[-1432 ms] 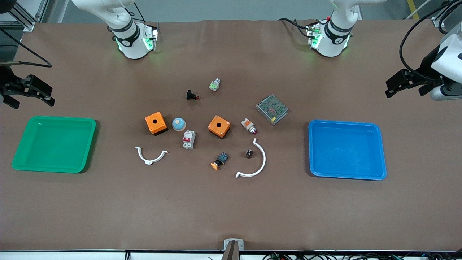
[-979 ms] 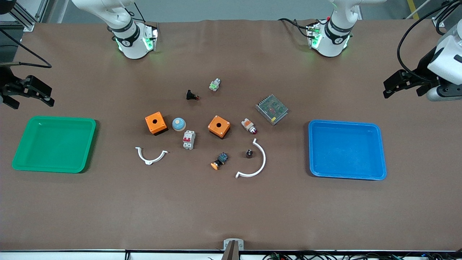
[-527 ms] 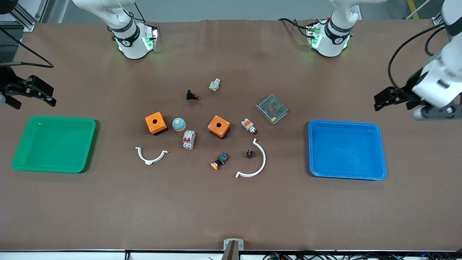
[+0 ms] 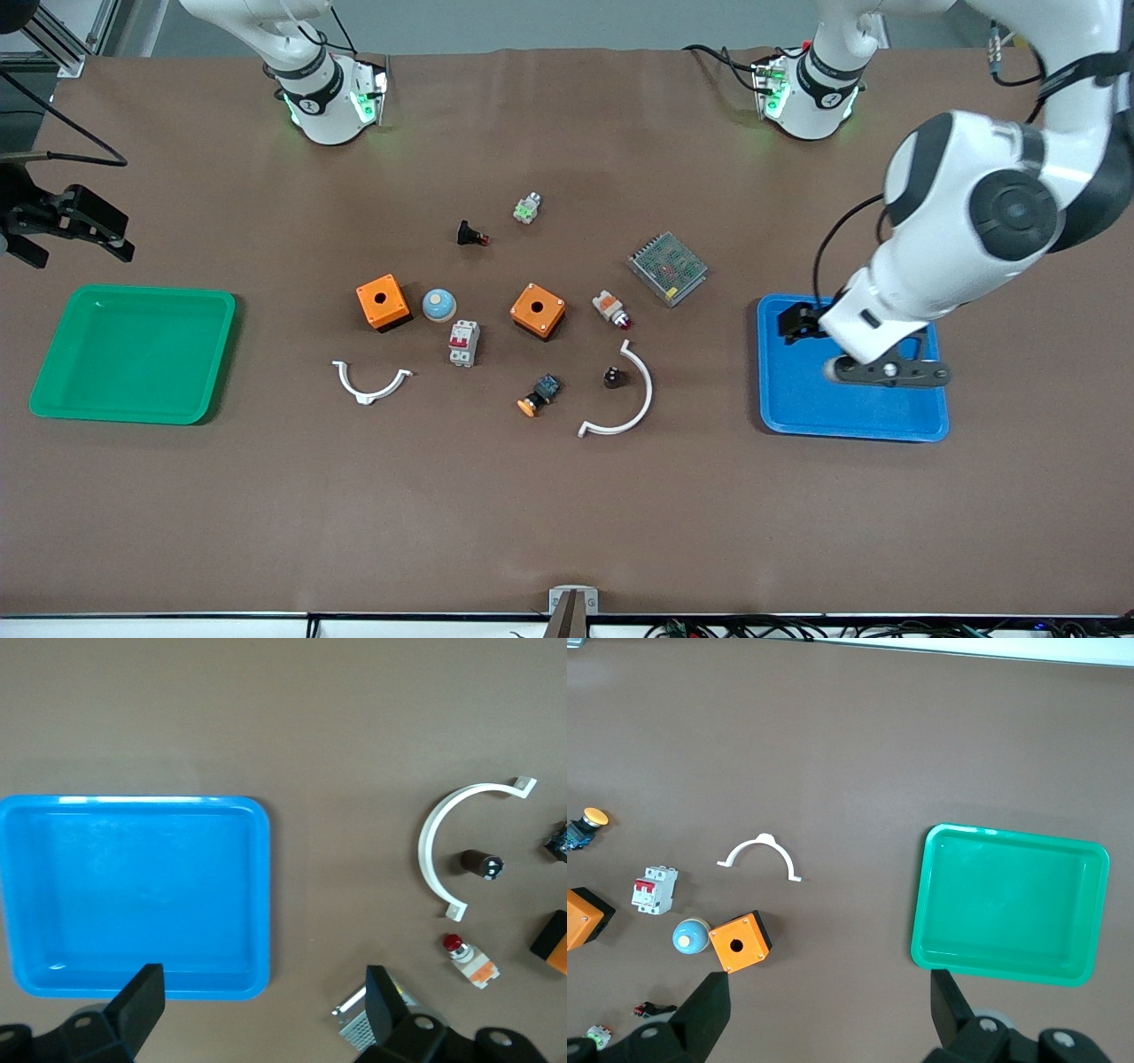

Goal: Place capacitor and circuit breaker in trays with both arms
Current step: 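Reach the left gripper to the black capacitor while the right gripper moves out, then grasp the capacitor with the left gripper while the right gripper reaches the breaker, then carry the capacitor to the blue tray while the right gripper grasps the breaker, then lower the capacitor into the blue tray while the right gripper carries the breaker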

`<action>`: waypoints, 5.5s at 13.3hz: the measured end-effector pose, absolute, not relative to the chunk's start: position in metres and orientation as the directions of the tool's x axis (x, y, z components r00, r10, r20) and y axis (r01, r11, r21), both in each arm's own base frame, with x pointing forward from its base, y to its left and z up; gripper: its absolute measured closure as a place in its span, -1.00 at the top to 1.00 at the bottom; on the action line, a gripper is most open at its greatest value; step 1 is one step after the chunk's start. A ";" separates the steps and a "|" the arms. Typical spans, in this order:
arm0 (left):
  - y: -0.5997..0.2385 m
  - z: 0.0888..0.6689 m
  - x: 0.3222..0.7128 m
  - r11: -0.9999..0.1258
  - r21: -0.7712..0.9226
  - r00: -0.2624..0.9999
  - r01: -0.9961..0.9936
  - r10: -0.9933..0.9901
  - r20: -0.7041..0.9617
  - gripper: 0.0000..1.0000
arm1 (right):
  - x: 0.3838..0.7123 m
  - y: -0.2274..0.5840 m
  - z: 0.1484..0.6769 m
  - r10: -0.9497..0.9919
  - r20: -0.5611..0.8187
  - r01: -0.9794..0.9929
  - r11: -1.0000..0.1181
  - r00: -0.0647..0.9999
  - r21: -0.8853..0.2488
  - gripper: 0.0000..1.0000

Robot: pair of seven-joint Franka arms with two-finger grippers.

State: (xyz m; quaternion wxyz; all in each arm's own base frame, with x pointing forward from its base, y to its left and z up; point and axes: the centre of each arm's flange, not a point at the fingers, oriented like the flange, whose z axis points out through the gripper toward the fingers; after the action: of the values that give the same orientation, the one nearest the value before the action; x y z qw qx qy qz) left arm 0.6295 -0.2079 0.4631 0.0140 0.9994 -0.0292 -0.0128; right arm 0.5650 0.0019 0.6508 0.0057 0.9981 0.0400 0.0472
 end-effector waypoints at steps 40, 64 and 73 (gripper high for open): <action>-0.443 0.202 0.589 -0.987 0.091 0.987 0.133 0.140 0.075 -0.31 | 0.557 0.317 0.235 -0.080 -0.052 -0.082 -0.996 0.995 -0.030 1.00; -0.011 0.225 0.632 -0.991 -0.015 0.987 0.134 0.132 0.091 -0.31 | 0.589 0.255 0.355 -0.123 -0.146 -0.121 -0.992 0.982 0.019 -0.20; -0.021 0.220 0.605 -0.993 -0.017 0.992 0.113 0.112 0.051 -0.31 | 0.631 0.010 0.397 0.034 -0.217 0.022 -0.998 0.976 -0.057 -0.20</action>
State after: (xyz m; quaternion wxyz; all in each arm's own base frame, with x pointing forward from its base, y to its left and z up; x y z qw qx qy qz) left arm 0.6047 -0.0212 0.2199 -0.0097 0.9981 0.0562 0.0248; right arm 0.6315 0.0096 0.3973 -0.0269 0.9935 0.0140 -0.1096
